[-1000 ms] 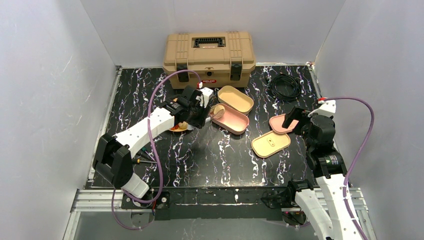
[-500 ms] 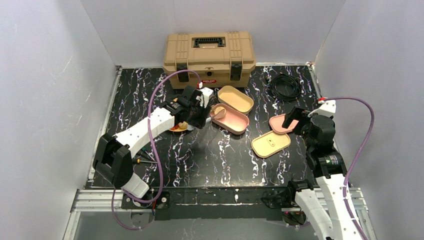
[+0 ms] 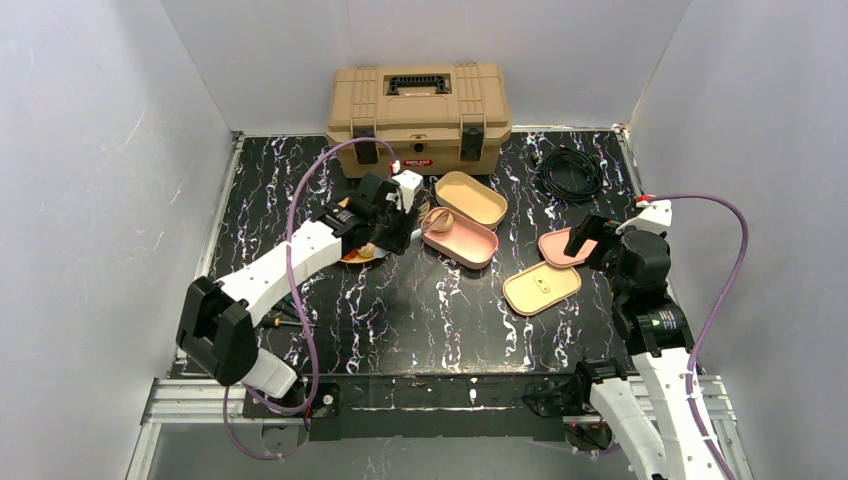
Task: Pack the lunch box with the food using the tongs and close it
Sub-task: Place the fake food in the packing box, then pick up the fake food from the plate.
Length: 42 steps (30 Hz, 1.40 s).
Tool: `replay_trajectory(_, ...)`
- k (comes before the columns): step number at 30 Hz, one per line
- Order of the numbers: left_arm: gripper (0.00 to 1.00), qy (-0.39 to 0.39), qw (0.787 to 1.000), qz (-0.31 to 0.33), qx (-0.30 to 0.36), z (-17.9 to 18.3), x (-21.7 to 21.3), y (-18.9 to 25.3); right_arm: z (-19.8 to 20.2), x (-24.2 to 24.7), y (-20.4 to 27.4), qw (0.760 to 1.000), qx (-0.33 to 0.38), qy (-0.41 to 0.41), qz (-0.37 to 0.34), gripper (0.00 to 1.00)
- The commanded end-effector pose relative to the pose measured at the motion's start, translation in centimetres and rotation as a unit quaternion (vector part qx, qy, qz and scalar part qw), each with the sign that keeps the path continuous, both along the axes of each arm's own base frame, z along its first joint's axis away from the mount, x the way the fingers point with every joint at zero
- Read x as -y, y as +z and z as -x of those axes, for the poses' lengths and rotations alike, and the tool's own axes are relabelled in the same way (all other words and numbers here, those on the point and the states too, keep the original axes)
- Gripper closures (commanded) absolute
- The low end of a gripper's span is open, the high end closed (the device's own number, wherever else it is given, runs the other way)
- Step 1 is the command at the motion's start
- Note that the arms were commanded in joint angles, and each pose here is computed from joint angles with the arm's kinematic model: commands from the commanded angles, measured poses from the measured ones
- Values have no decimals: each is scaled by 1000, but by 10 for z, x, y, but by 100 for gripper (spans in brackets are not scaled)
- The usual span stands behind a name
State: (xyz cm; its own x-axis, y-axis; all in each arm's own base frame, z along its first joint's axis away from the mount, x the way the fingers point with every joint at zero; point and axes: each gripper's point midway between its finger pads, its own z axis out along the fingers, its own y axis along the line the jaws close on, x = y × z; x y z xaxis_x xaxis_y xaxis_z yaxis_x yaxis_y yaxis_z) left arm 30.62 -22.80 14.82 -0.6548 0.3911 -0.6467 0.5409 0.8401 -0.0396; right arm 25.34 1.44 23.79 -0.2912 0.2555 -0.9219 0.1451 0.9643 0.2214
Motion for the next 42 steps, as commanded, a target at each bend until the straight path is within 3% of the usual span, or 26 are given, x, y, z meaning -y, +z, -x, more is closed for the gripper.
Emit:
replay_trajectory(1,56,8,997,44,64,-2,0,41,-3,1,22,1000,29,-3,-1,0)
replay_trajectory(7,56,42,995,36,84,12,-27,58,-2,3,26,1000,30,-7,3,0)
replay_trajectory(16,52,90,994,-17,67,43,-86,37,0,5,29,999,34,-9,5,0)
replay_trajectory(24,49,168,984,-19,64,46,-133,34,1,5,29,999,34,-9,4,0)
replay_trajectory(42,50,186,982,-14,15,38,-145,16,1,3,28,999,34,-4,3,0)
